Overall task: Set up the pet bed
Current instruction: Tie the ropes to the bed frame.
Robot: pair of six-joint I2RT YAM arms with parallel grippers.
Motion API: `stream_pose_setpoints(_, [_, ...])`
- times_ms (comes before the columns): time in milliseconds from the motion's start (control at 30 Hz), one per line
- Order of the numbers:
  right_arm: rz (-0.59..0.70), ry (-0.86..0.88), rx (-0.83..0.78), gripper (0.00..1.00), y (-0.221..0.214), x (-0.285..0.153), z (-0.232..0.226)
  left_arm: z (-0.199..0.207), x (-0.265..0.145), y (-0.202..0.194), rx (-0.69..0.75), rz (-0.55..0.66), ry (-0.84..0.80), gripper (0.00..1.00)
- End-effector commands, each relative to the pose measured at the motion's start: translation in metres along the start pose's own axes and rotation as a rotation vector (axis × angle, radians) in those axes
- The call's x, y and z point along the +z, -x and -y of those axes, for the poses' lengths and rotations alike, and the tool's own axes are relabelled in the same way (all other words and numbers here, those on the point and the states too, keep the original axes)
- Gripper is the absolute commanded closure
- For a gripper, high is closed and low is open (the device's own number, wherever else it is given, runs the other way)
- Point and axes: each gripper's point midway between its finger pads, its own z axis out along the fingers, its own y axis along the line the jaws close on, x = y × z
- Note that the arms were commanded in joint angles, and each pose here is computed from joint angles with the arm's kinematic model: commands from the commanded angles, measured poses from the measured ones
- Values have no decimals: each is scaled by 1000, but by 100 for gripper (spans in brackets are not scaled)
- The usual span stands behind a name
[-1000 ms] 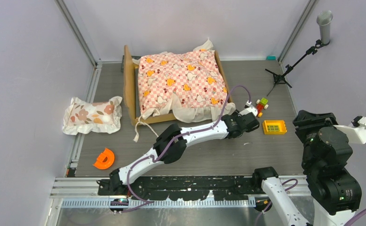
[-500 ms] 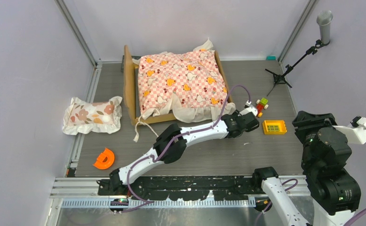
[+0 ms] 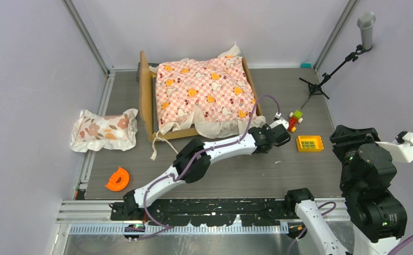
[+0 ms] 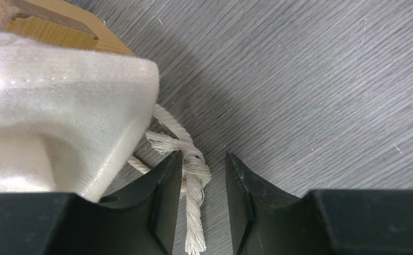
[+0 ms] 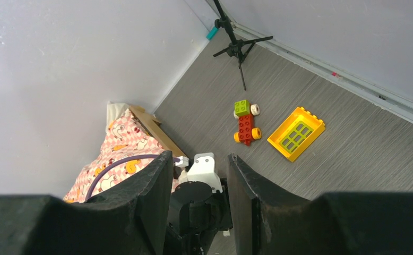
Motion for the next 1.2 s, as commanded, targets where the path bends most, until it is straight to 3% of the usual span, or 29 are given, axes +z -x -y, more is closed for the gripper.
stream_pose_setpoints(0, [26,10,8,53,7,-1,-2,-1,7,-11,-19,-45,-14,63])
stream_pose_setpoints(600, [42,26,27,53,12,-8,-2,-14,12,-66,-90,-250,-132,66])
stream_pose_setpoints(933, [45,26,32,53,11,-9,2,-17,11,-93,-114,-301,-206,95])
stream_pose_setpoints(1100, [38,20,31,53,6,-7,4,-21,2,-83,-146,-277,-263,100])
stream_pose_setpoints(1167, [29,28,13,53,1,-3,2,-16,-8,-66,-151,-234,-363,100])
